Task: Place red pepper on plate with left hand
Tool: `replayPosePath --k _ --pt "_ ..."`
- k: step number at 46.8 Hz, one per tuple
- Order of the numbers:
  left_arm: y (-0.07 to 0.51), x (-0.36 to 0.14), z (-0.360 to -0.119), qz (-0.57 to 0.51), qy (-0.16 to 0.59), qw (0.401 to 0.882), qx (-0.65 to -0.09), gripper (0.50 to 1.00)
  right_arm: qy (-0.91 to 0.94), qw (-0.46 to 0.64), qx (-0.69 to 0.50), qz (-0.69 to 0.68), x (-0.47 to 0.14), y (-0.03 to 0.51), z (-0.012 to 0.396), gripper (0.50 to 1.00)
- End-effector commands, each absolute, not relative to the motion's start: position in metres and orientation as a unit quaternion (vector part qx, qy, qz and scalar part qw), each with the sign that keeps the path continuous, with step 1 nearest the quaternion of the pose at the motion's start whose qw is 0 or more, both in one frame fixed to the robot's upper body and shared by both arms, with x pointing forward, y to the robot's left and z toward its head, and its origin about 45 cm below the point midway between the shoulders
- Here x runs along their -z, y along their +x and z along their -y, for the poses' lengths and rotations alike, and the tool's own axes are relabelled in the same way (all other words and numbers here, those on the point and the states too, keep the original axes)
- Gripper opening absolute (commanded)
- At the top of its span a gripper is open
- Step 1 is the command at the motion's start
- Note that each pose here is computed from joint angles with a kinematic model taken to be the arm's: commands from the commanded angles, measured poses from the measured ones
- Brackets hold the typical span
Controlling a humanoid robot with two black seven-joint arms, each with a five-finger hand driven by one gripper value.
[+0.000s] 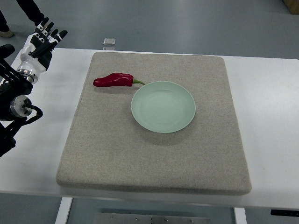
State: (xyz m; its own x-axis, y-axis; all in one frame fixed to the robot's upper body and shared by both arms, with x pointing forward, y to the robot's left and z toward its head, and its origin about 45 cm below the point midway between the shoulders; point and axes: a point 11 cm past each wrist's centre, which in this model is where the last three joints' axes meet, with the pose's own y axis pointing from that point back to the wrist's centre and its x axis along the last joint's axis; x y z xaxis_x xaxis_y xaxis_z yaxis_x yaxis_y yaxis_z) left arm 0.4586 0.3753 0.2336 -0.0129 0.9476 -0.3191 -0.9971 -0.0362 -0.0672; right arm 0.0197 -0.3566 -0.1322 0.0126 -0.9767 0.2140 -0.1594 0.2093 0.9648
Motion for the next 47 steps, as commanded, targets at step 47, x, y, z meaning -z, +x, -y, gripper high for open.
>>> replayPosePath --k 47 --pt "0.465 -0.249 -0.382 -0.073 -0.141 0.687 -0.71 0.996 0.489 0.517 0.395 0.581 0.132 0.021 0.357 0.932"
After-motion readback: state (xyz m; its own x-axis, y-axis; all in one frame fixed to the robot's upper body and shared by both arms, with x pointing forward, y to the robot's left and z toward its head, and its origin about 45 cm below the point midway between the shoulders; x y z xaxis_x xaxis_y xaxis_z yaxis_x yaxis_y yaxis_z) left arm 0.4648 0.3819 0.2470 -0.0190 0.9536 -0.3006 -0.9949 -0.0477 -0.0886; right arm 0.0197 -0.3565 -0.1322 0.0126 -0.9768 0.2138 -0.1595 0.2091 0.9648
